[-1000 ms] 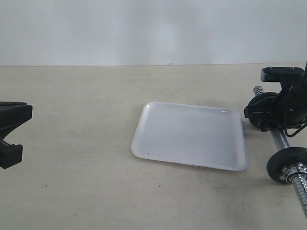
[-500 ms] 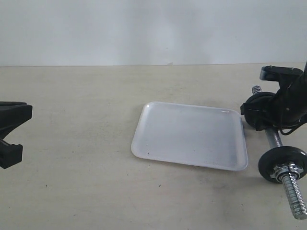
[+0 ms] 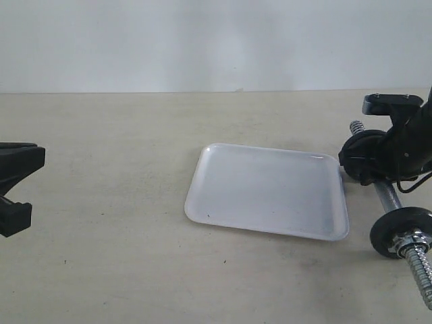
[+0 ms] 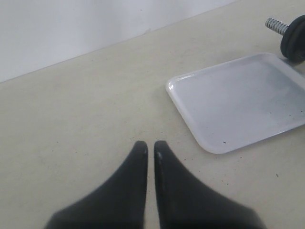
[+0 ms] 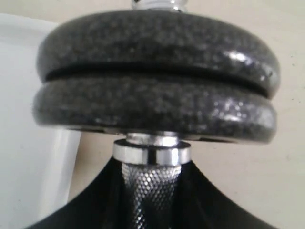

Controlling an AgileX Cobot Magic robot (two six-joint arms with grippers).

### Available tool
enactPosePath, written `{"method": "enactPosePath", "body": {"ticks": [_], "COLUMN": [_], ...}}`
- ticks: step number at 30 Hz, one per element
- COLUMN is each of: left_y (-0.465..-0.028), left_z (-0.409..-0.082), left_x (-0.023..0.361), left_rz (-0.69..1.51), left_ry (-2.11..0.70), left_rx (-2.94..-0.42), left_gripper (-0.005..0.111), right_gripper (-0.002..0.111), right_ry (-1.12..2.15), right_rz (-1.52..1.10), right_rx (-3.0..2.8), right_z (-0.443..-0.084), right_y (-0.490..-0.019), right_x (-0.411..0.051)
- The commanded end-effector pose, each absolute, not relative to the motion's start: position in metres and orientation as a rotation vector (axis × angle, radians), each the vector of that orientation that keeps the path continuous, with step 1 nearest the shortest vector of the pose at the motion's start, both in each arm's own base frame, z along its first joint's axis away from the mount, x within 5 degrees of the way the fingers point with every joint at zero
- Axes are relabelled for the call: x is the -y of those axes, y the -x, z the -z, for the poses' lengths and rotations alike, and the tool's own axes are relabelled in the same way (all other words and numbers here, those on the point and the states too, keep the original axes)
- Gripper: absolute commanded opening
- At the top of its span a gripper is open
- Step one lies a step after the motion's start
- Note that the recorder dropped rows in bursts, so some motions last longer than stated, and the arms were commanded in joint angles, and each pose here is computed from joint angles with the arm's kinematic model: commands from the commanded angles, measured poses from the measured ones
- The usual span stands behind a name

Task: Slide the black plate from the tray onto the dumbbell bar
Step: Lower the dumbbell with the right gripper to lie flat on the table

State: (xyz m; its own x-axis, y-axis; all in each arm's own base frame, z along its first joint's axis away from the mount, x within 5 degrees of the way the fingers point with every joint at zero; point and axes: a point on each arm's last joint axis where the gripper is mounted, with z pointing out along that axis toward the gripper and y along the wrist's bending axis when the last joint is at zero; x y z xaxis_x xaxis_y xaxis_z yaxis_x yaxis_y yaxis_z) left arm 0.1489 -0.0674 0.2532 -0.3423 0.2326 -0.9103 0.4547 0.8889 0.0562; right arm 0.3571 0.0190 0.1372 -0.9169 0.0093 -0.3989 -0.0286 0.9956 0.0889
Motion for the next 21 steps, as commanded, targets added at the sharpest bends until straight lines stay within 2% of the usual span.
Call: {"method": "enactPosePath", "body": {"ticks": [1, 3, 6, 7, 19, 21], "left_y": [-0.1483, -0.1483, -0.1483, -0.1483, -0.1484, -0.1484], "left_z": [-0.2524, -0.2524, -0.2524, -0.2524, -0.2526, -0.2526], "left_x": [0.0665, 0.0665, 0.0665, 0.0665, 0.0664, 0.0664], "left_rz": [0.248, 0.248, 0.248, 0.248, 0.247, 0.247], "left_ry": [-0.492, -0.492, -0.492, -0.492, -0.491, -0.491], "left_rx": [-1.935, -1.935, -1.935, -1.935, -1.933, -1.933], "left_gripper": [0.004, 0.004, 0.004, 0.004, 0.004, 0.004], "right_gripper": [0.000, 0.008, 0.040, 0.044, 0.045, 0.053], "right_ry": [0.044, 0.040, 0.015, 0.015, 0.018, 0.034], "right_rz": [-0.109, -0.113, -0.128, -0.128, -0.137, -0.138], "right_rx": [-2.631, -2.635, -2.628, -2.627, -2.663, -2.679], "right_z": [-0.1552, -0.1551, -0.1555, -0.1555, -0.1540, -0.1534], "right_y": [-0.3654, -0.3652, -0.3658, -0.3658, -0.3629, -0.3615], "right_x": [-0.0180, -0.0182, -0.0188, -0.0188, -0.0194, -0.0197]}}
